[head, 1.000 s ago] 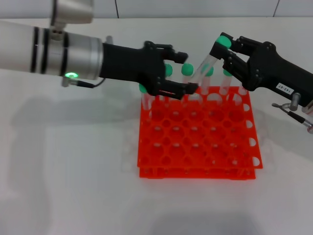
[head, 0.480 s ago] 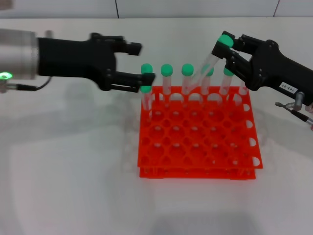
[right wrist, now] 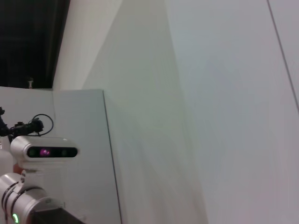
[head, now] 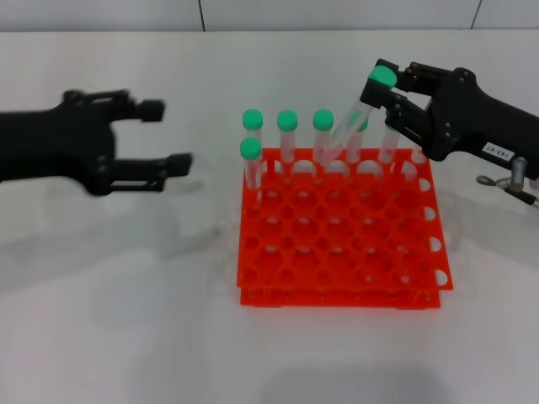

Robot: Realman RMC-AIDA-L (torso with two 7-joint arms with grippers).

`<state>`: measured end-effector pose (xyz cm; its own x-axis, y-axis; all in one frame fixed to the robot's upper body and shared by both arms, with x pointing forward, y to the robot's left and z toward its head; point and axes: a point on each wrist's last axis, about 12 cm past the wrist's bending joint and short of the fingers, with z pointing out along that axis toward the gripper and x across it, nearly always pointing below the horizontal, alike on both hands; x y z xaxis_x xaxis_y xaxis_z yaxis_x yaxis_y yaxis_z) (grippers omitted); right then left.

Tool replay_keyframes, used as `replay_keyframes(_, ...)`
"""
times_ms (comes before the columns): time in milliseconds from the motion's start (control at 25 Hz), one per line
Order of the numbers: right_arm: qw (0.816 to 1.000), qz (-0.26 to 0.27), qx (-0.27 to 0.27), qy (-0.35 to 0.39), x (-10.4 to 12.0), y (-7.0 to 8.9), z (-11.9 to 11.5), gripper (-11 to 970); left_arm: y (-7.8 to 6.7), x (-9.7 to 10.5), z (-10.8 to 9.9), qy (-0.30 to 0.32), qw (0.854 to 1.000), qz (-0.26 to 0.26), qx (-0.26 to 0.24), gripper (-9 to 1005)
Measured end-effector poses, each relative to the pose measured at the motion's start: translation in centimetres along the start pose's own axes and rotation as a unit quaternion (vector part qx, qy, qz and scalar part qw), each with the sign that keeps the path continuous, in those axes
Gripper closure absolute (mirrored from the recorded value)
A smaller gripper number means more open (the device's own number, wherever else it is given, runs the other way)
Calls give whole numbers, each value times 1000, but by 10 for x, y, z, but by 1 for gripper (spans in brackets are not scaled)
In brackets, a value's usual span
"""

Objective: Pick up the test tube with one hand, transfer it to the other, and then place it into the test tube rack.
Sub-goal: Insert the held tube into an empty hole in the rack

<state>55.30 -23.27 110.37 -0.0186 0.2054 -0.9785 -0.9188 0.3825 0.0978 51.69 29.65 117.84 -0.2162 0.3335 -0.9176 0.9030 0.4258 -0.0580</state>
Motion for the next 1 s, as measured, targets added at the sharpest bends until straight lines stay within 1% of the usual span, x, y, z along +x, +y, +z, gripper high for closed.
replay_keyframes(200,1000,-5,-16,12,-7,-4,4,693,-10,25,-22,20,999,-29,-11,191)
replay_keyframes(400,999,-14,-30,32,-16,-8,8,693,-19,51,-39,22,999,-30,-35,194)
replay_keyframes(520,998,-16,-38,38,-20,-9,9,693,-22,66,-42,5,999,-33,-40,196)
replay_keyframes(560,997,-19,-50,51,-24,-11,14,693,-22,72,-43,-2,998,-38,-43,196)
replay_keyframes(720,995,-24,-65,70,-32,-14,24,693,-21,89,-45,-23,997,-45,-52,196)
replay_keyframes(840,993,-22,-79,83,-35,-15,34,693,-23,99,-41,-31,998,-37,-50,196)
replay_keyframes(1000,989,-21,-96,106,-38,-17,49,693,-25,106,-38,-36,998,-35,-48,196)
